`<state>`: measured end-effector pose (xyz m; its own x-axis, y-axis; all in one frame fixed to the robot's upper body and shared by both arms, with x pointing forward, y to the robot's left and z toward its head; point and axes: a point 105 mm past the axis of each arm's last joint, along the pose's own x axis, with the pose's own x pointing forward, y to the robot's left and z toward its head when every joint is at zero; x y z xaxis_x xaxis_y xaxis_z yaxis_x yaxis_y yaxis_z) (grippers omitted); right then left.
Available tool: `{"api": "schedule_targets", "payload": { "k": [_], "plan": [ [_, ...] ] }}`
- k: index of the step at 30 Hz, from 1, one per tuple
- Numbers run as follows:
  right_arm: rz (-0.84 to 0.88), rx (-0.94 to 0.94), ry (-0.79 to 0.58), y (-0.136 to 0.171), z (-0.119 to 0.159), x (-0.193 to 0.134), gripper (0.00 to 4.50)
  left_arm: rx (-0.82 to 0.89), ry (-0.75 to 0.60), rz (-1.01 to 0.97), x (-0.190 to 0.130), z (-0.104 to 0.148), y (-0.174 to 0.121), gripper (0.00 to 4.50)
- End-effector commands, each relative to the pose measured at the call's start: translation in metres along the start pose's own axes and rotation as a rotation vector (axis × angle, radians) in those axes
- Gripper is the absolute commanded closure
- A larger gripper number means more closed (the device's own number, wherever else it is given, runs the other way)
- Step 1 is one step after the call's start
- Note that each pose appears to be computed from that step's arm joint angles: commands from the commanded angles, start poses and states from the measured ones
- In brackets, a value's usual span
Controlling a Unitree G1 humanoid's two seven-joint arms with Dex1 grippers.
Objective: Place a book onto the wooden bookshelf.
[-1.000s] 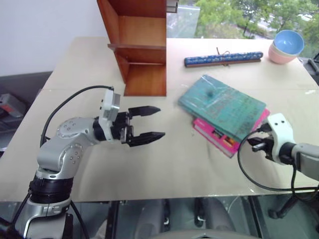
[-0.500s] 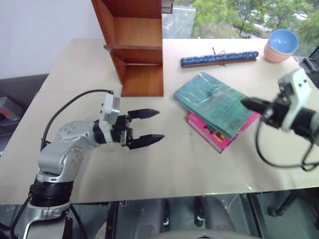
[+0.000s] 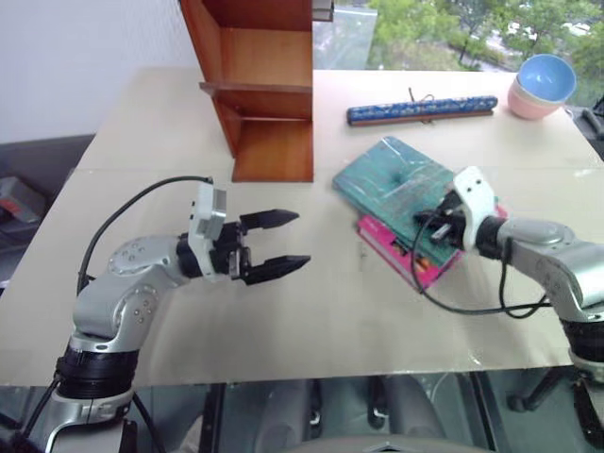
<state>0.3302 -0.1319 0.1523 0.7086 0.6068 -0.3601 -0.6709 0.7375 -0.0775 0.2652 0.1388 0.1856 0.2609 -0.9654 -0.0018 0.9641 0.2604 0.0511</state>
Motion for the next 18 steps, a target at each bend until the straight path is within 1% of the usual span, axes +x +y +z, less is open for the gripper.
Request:
{"api": "schedule_targets", "payload": {
  "k": [1, 3, 4, 6, 7, 8, 9, 10, 12, 14, 18],
  "plan": [
    [-0.242, -0.039, -0.175, -0.045, 0.051, -0.019, 4.47, 0.046, -0.02, -0.003, -0.002, 0.01, -0.004, 0.0],
    [-0.395, -0.053, -0.247, -0.076, 0.072, -0.031, 4.47, 0.047, -0.022, -0.001, -0.002, 0.01, -0.004, 0.0],
    [-0.456, -0.017, -0.255, -0.091, 0.076, -0.034, 4.47, 0.048, -0.024, 0.0, -0.001, 0.01, -0.004, 0.0],
    [-0.476, 0.097, -0.281, -0.106, 0.079, -0.034, 4.47, 0.05, -0.026, 0.002, -0.001, 0.01, -0.004, 0.0],
    [-0.491, 0.139, -0.258, -0.114, 0.078, -0.033, 4.47, 0.05, -0.027, 0.003, 0.0, 0.01, -0.004, 0.0],
    [-0.564, 0.159, -0.185, -0.129, 0.073, -0.032, 4.47, 0.051, -0.029, 0.005, 0.0, 0.011, -0.004, 0.0],
    [-0.616, 0.221, -0.13, -0.14, 0.067, -0.033, 4.47, 0.052, -0.031, 0.008, 0.0, 0.011, -0.004, 0.0],
    [-0.63, 0.264, -0.092, -0.146, 0.065, -0.031, 4.47, 0.053, -0.031, 0.01, 0.0, 0.011, -0.004, 0.0],
    [-0.599, 0.408, -0.059, -0.151, 0.063, -0.025, 4.47, 0.054, -0.031, 0.015, 0.0, 0.011, -0.004, 0.0],
    [-0.557, 0.505, -0.025, -0.152, 0.06, -0.019, 4.47, 0.055, -0.032, 0.019, -0.001, 0.012, -0.004, 0.0],
    [-0.476, 0.649, 0.041, -0.149, 0.05, -0.01, 4.47, 0.056, -0.03, 0.034, -0.002, 0.012, -0.005, 0.0]
  ]
}}
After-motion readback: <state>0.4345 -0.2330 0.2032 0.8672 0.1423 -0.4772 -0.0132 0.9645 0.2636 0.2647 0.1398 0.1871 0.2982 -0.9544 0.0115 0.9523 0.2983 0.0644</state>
